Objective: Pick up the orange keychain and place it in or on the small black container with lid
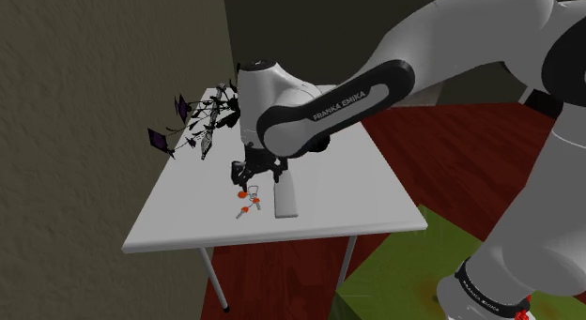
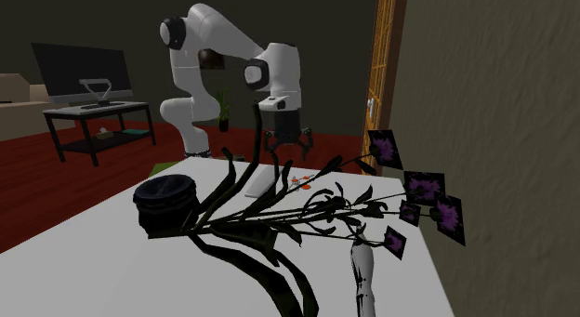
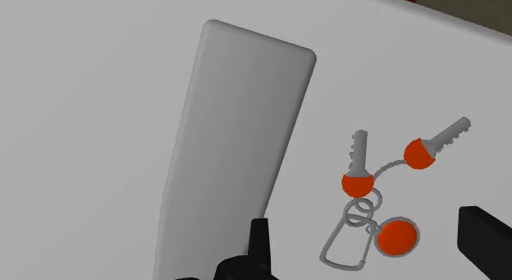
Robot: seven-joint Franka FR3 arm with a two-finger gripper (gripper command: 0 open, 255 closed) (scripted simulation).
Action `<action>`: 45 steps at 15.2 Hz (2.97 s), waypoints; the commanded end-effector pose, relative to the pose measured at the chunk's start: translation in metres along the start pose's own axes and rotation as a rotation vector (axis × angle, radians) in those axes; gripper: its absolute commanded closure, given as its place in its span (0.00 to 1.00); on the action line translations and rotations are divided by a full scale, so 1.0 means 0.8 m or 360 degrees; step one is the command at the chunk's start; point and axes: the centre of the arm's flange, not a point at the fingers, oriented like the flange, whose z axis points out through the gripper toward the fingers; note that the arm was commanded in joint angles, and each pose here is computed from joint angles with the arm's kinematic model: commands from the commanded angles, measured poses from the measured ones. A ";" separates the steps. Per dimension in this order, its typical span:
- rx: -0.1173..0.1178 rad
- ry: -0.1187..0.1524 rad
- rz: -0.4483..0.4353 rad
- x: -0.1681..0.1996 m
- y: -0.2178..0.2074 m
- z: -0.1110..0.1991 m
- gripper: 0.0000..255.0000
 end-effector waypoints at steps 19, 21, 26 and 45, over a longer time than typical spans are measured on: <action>0.0004 -0.0010 0.0019 0.008 -0.023 0.072 1.00; 0.0004 -0.0010 0.0019 0.008 -0.023 0.073 1.00; 0.0003 -0.0010 0.0018 0.005 -0.019 0.073 1.00; 0.0004 -0.0010 0.0019 0.017 -0.027 -0.046 1.00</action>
